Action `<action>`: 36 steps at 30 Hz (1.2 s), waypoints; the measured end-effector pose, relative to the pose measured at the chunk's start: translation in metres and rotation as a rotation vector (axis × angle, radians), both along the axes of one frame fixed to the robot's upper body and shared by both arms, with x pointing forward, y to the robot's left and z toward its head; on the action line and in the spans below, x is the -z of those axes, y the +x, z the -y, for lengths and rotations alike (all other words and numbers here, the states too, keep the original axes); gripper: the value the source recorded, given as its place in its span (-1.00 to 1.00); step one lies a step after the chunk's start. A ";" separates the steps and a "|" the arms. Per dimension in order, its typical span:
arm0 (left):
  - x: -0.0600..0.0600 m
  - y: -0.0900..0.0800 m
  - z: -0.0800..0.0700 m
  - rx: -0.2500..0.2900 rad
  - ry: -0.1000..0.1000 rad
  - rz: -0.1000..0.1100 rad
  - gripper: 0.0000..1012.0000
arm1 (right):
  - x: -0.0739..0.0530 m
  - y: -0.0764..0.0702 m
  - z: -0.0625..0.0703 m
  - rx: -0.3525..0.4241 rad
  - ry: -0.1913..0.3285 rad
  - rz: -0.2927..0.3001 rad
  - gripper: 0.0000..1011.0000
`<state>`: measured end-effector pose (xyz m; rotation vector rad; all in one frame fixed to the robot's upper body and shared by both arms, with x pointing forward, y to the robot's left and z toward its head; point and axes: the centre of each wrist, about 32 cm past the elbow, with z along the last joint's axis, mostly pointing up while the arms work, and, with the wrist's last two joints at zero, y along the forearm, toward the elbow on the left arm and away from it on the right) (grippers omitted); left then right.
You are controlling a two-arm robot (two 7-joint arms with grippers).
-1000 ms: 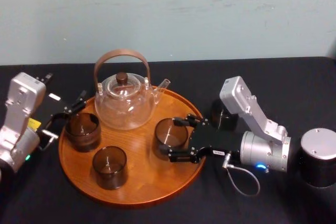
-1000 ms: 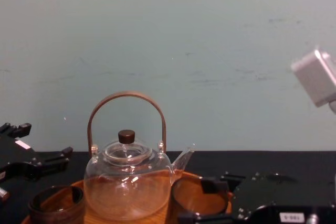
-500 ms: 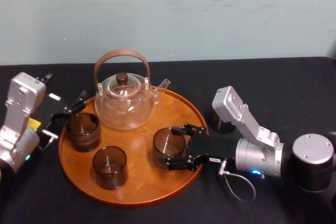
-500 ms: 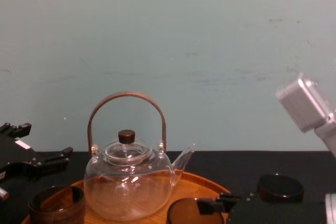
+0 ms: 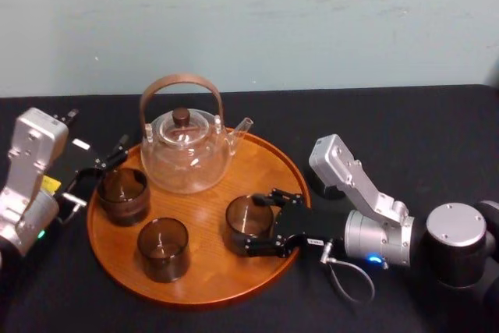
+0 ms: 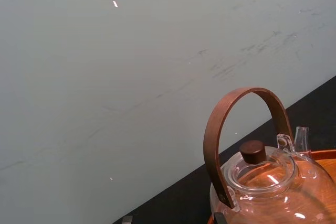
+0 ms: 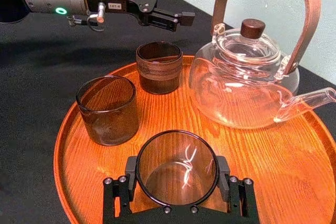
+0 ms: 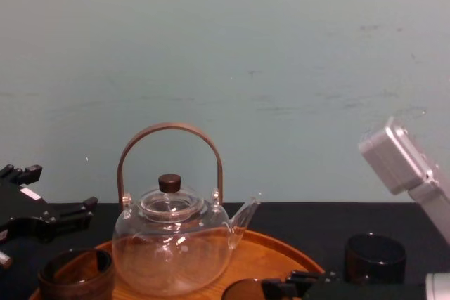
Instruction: Pick up the glass from the table and place it on the tray.
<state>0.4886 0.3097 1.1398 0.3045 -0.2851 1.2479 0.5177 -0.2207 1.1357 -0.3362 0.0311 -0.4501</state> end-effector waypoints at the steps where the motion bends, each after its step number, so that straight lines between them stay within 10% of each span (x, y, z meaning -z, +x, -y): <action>1: 0.000 0.000 0.000 0.000 0.000 0.000 0.98 | 0.000 0.000 0.000 0.000 0.000 -0.001 0.79; 36: 0.000 0.000 0.000 0.000 0.000 0.000 0.98 | 0.003 -0.001 -0.001 0.002 -0.015 -0.002 0.98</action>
